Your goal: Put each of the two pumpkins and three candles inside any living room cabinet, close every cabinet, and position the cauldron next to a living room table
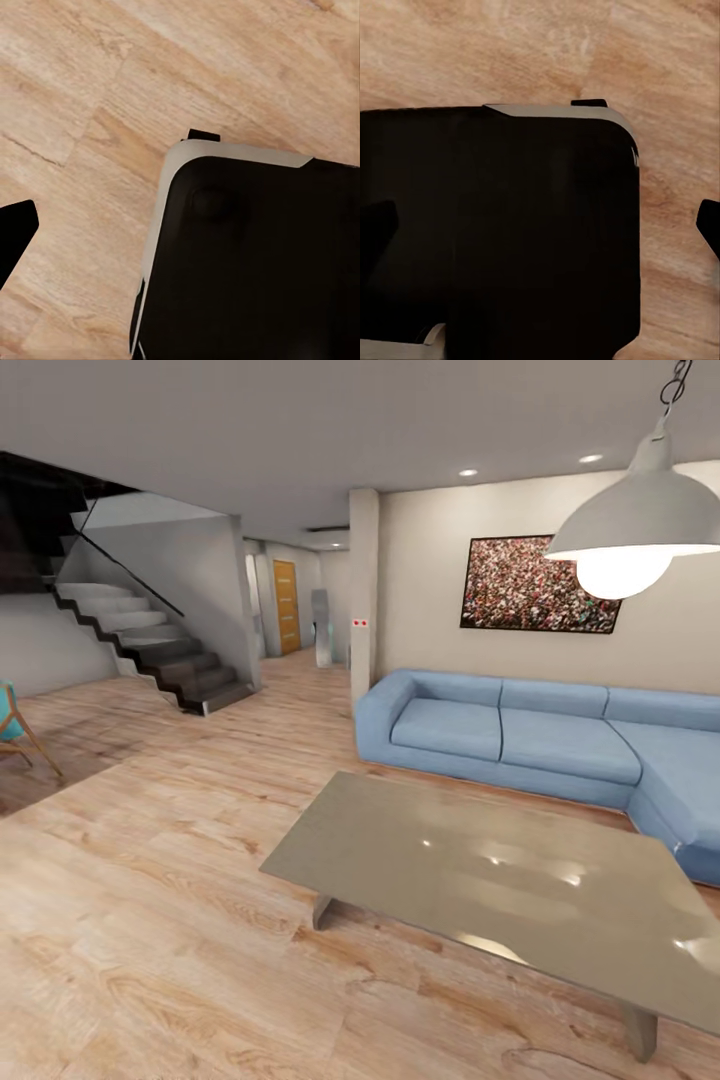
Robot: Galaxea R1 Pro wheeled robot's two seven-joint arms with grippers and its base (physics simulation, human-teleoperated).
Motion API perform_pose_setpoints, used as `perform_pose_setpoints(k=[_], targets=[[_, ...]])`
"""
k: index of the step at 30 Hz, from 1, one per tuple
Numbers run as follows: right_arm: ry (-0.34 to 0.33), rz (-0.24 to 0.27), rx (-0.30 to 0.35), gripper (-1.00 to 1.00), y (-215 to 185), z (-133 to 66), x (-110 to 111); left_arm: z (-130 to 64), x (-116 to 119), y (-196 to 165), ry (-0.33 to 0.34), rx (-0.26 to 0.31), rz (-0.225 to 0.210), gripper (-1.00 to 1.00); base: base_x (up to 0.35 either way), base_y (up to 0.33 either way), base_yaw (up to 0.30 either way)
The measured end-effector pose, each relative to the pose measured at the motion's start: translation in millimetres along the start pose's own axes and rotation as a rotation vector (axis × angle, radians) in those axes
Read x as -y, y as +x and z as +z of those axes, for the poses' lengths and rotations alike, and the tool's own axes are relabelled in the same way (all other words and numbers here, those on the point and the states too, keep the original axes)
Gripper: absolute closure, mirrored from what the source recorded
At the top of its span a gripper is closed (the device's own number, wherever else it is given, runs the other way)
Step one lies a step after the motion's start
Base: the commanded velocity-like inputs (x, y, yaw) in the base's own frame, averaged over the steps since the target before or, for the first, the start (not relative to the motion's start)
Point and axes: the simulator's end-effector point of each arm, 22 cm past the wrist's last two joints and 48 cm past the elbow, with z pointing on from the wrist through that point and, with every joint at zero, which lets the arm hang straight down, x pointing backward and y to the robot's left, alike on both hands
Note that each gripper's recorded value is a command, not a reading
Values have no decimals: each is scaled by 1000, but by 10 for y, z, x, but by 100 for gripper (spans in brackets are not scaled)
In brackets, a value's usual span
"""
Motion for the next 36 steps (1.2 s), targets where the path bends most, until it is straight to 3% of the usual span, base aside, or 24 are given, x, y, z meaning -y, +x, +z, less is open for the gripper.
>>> perform_pose_setpoints(k=[8,16,36], targets=[[1,4,-1,-100,-4,-103,-1,-116,-16,74,-2,-19,2,-100,0,0,2],[19,63,-4,-100,-1,-190,42,-204,-24,68,-1,-19,3,-100,0,0,25],[19,62,-7,-100,9,-191,35,-204,-20,65,0,-17,8,-100,0,0,263]])
